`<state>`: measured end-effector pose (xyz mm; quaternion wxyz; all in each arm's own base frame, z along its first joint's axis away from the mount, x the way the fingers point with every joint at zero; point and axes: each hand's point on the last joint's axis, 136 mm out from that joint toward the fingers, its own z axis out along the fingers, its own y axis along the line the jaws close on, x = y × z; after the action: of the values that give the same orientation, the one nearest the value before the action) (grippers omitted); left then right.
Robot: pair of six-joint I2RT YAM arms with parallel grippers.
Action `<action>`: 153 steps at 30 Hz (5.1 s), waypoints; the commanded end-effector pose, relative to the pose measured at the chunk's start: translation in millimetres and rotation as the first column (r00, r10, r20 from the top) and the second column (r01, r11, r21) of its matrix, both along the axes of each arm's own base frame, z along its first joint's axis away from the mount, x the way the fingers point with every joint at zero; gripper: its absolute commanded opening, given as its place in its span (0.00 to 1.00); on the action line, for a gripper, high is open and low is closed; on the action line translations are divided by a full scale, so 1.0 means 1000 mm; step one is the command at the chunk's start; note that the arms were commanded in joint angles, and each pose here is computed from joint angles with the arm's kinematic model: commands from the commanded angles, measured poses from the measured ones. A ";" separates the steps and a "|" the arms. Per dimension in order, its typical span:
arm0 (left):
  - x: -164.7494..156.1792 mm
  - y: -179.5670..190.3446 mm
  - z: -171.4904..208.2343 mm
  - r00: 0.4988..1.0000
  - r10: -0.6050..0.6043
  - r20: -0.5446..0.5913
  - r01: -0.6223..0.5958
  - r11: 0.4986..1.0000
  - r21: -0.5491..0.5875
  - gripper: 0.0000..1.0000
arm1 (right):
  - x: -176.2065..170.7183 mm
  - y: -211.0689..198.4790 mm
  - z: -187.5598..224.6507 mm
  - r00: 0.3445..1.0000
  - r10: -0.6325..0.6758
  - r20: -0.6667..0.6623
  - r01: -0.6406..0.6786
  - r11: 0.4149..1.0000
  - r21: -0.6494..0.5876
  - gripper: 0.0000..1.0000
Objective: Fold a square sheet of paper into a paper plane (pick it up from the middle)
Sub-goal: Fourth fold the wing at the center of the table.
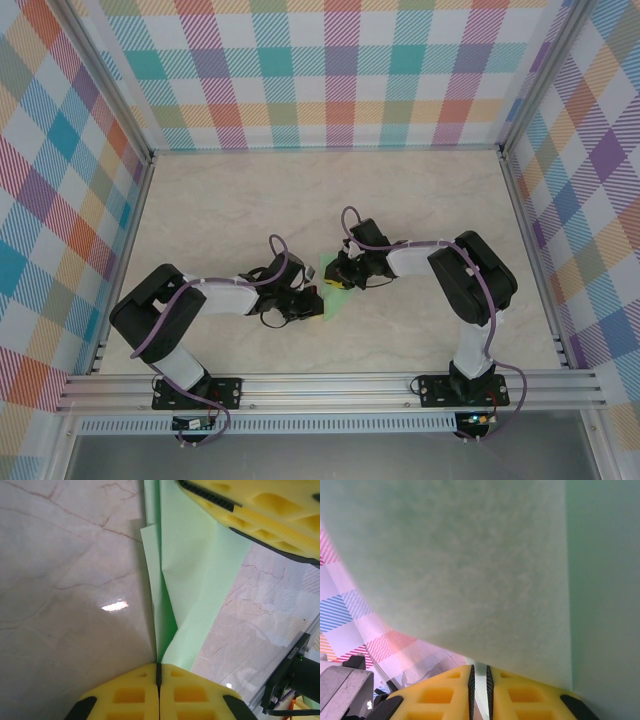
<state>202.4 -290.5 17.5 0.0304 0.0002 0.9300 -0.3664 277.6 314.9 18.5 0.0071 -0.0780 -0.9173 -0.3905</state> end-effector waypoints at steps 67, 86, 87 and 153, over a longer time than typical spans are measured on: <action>0.028 -0.043 0.048 0.996 0.025 0.084 -0.013 0.990 -0.141 0.13 | -0.026 -0.016 -0.038 0.994 0.009 -0.109 -0.020 0.995 -0.094 0.16; -0.012 -0.026 -0.007 0.999 -0.011 -0.034 0.008 0.996 -0.090 0.13 | -0.029 -0.020 -0.043 0.993 0.011 -0.118 -0.024 0.993 -0.111 0.16; -0.015 -0.024 -0.010 0.999 -0.008 -0.040 0.004 0.996 -0.085 0.13 | -0.029 -0.019 -0.042 0.993 0.012 -0.117 -0.025 0.994 -0.110 0.16; 0.013 -0.009 0.056 0.986 0.151 0.076 -0.139 0.979 -0.150 0.08 | -0.052 -0.015 -0.036 0.981 -0.138 -0.139 0.113 0.978 -0.174 0.17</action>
<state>209.4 -285.2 66.5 0.0931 -0.0621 0.9041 -0.4125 256.4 322.0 17.5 -0.0129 -0.1371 -0.9152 -0.3787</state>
